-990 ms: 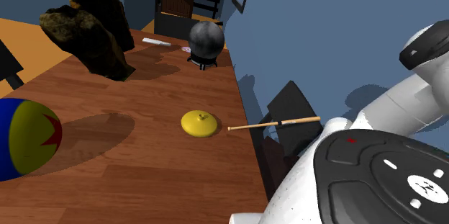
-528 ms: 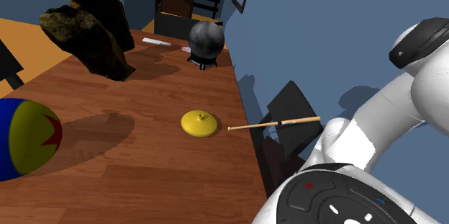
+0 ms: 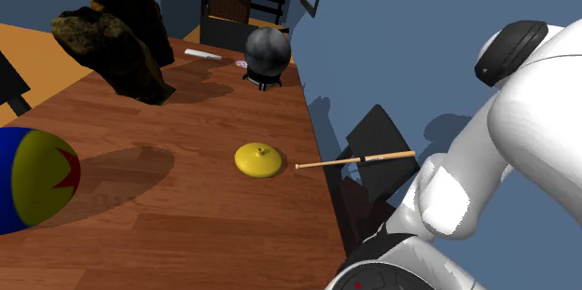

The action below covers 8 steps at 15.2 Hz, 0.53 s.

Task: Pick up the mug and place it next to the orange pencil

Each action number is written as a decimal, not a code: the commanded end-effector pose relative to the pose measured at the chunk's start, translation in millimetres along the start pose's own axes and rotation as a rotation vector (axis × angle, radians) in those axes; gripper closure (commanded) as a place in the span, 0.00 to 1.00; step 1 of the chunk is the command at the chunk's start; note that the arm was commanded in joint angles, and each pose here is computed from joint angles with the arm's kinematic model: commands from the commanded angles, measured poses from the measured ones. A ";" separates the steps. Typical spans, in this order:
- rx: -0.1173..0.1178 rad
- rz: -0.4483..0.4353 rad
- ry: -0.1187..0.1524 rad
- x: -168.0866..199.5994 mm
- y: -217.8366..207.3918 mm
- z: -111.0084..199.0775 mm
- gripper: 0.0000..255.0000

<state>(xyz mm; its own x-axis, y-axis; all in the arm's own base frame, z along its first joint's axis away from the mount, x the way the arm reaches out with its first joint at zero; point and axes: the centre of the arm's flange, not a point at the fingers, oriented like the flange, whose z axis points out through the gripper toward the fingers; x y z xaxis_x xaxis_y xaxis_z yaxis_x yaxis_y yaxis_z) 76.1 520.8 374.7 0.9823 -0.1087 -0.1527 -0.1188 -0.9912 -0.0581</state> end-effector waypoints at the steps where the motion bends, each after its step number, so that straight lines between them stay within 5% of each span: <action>1: 0.001 -0.001 0.001 1.6 0.9 9.9 1.00; 8: 0.001 -0.001 0.001 2.3 1.2 14.3 1.00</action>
<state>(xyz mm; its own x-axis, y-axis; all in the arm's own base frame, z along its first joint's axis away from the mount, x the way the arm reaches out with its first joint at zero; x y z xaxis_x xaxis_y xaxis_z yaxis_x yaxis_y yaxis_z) 76.1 520.4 360.1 0.9825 -0.1082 -0.1518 -0.1182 -0.9913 -0.0586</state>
